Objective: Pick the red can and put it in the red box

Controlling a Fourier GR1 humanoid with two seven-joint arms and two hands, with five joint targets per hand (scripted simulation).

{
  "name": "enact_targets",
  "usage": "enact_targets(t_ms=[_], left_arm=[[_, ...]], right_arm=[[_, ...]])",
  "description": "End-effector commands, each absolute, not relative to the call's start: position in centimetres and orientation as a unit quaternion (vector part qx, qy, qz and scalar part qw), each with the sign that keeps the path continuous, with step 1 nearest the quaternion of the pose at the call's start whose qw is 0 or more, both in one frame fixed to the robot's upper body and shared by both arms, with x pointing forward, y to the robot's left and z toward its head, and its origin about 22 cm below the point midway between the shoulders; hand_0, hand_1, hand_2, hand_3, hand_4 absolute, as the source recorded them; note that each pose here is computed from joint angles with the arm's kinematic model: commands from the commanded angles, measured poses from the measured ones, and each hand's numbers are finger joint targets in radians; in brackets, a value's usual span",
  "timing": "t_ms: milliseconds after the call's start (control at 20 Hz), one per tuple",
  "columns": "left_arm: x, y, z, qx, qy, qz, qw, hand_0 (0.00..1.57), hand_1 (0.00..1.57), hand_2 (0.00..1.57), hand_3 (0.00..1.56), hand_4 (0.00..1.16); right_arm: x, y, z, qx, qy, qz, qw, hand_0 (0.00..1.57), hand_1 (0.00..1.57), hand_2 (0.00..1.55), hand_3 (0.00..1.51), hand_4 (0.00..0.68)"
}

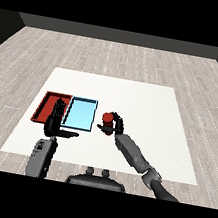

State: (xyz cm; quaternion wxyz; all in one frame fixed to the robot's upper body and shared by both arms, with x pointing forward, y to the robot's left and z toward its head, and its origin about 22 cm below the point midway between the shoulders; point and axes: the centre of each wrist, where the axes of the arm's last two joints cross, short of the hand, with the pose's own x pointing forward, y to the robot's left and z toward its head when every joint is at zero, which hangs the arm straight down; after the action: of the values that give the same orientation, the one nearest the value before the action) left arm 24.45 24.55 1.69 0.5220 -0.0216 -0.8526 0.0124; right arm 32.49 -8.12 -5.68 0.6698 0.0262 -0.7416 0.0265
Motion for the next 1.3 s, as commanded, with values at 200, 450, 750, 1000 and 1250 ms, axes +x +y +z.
enact_targets(t_ms=[200,450,750,1000,1250], left_arm=[[26.1,23.7,2.5,-0.044,-0.847,-0.007,0.530,0.00,0.00,0.00,0.00,0.00],[22.8,21.6,1.8,-0.056,-0.835,-0.021,0.547,0.00,0.00,0.00,0.00,0.00],[26.0,17.8,3.2,-0.071,-0.818,-0.029,0.571,0.00,0.00,0.00,0.00,0.00],[25.4,16.3,2.2,-0.076,-0.813,-0.040,0.576,0.00,0.00,0.00,0.00,0.00],[26.4,15.3,1.3,-0.100,-0.802,-0.044,0.587,0.00,0.00,0.00,0.00,0.00]], right_arm=[[33.1,-8.2,-2.3,0.022,-0.782,0.040,0.621,1.42,1.42,1.43,1.37,0.615],[31.6,-8.0,1.3,0.035,-0.813,0.027,0.580,1.46,1.46,1.44,1.39,0.659],[30.9,-9.0,2.8,0.041,-0.815,0.031,0.577,1.45,1.45,1.43,1.39,0.655],[29.2,-8.2,5.7,0.057,-0.814,0.026,0.578,1.45,1.45,1.43,1.39,0.653],[29.4,-8.7,3.9,0.053,-0.817,0.005,0.574,1.45,1.45,1.43,1.38,0.650]])
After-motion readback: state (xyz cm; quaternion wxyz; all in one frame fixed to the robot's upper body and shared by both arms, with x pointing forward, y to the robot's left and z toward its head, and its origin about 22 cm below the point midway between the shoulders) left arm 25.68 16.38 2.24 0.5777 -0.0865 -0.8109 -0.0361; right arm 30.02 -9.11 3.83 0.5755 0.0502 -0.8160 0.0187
